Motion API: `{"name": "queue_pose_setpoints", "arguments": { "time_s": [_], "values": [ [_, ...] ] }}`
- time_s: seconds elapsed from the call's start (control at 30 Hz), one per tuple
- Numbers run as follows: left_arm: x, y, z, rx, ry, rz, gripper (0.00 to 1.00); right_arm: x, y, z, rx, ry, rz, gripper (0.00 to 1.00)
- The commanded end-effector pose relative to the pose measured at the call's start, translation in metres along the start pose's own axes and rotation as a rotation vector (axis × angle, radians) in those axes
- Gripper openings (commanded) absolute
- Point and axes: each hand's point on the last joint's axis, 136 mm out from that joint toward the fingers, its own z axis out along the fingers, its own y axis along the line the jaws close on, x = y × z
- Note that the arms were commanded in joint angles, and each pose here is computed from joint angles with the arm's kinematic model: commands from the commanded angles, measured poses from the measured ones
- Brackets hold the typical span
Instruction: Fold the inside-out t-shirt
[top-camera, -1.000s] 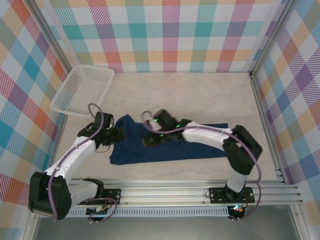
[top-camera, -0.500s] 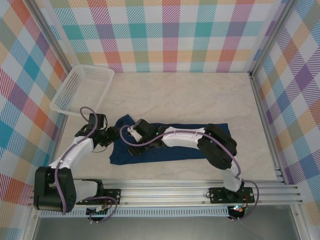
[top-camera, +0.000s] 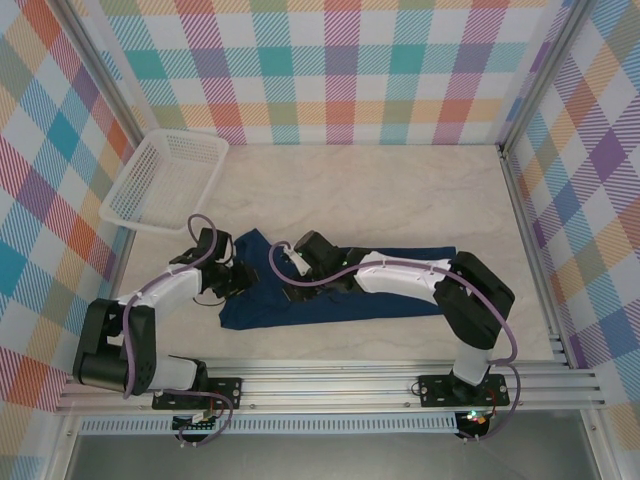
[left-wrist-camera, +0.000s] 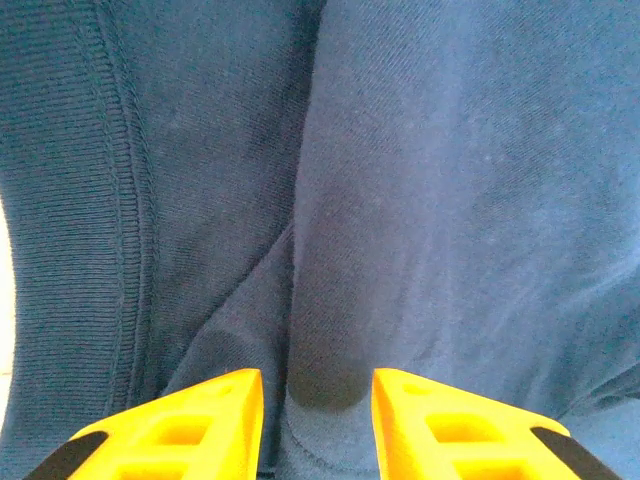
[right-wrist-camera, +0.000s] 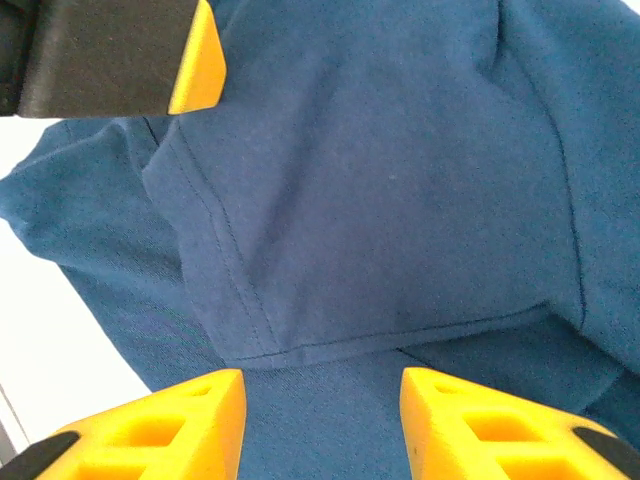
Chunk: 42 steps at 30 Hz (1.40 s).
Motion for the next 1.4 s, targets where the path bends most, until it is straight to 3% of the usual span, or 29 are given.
{"name": "queue_pose_setpoints", "arguments": {
  "time_s": [0.0,0.37,0.73,1.13,1.37],
  "values": [
    [0.002,-0.007,0.001,0.029,0.0,0.03,0.28,0.002,-0.002,-0.008,0.014,0.002,0.012,0.45],
    [0.006,-0.008,-0.003,0.029,0.011,0.035,0.0,0.002,-0.012,-0.018,0.046,-0.004,0.032,0.44],
    [0.033,-0.008,-0.044,-0.096,0.054,0.071,0.0,0.005,-0.032,-0.044,0.08,-0.033,0.084,0.44],
    [0.046,-0.006,-0.064,-0.17,0.144,0.053,0.0,0.013,-0.044,-0.052,0.056,-0.051,0.115,0.44],
    [0.047,-0.01,-0.058,-0.176,0.188,0.051,0.0,0.013,-0.001,-0.041,-0.186,-0.051,0.119,0.46]
  ]
}}
